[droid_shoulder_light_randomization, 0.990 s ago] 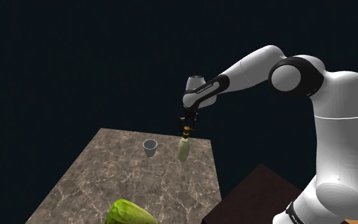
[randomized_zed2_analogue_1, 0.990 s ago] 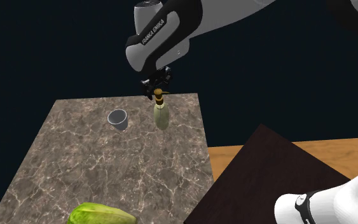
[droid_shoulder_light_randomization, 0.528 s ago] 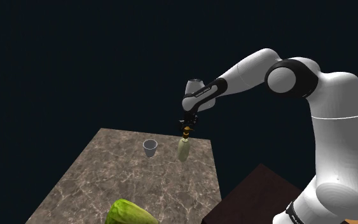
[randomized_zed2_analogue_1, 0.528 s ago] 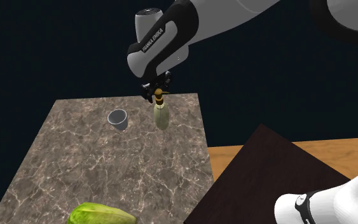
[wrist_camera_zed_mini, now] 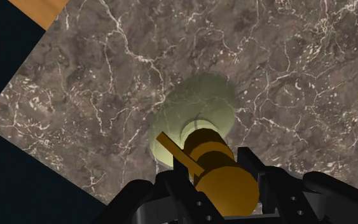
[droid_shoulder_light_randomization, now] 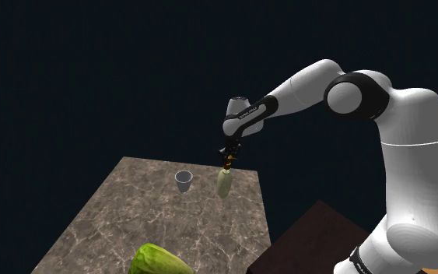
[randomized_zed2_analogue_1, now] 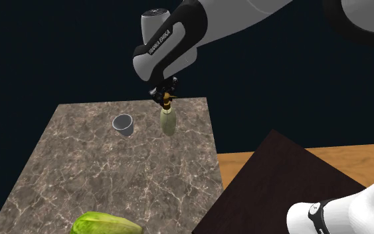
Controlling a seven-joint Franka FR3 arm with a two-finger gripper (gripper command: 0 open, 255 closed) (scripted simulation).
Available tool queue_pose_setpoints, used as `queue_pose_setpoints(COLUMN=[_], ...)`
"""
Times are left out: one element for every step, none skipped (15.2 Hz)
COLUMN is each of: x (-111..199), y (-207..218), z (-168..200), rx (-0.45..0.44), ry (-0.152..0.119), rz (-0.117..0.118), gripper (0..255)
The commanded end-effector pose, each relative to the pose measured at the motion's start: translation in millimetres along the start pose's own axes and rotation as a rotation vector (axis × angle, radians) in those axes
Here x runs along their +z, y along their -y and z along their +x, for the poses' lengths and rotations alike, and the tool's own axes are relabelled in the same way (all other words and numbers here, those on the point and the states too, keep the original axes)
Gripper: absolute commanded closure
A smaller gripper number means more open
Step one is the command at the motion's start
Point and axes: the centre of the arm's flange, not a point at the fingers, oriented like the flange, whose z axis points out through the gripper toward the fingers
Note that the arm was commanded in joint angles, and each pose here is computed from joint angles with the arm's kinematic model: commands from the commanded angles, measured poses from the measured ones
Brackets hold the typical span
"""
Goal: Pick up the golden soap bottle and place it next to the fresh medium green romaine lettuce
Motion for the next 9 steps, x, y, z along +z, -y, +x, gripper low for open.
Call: queue_pose_setpoints(x=[-0.3, -0.3, -0.3, -0.2, -0.3, -5.6, -10.8, -16.1, -21.4], y=[0.0, 0.1, 0.1, 0.0, 0.0, 0.1, 0.2, 0.3, 0.4], z=[0.2, 0.2, 0.2, 0.3, 0.1, 0.1, 0.0, 0.0, 0.0], rx=[0.000, 0.000, 0.000, 0.000, 0.000, 0.000, 0.000, 0.000, 0.000], ry=[-0.001, -0.001, -0.001, -0.001, -0.001, -0.001, -0.001, -0.001, -0.001], rz=[0.000, 0.000, 0.000, 0.000, 0.000, 0.000, 0.000, 0.000, 0.000], gripper=[255, 255, 255, 255, 255, 255, 255, 255, 255])
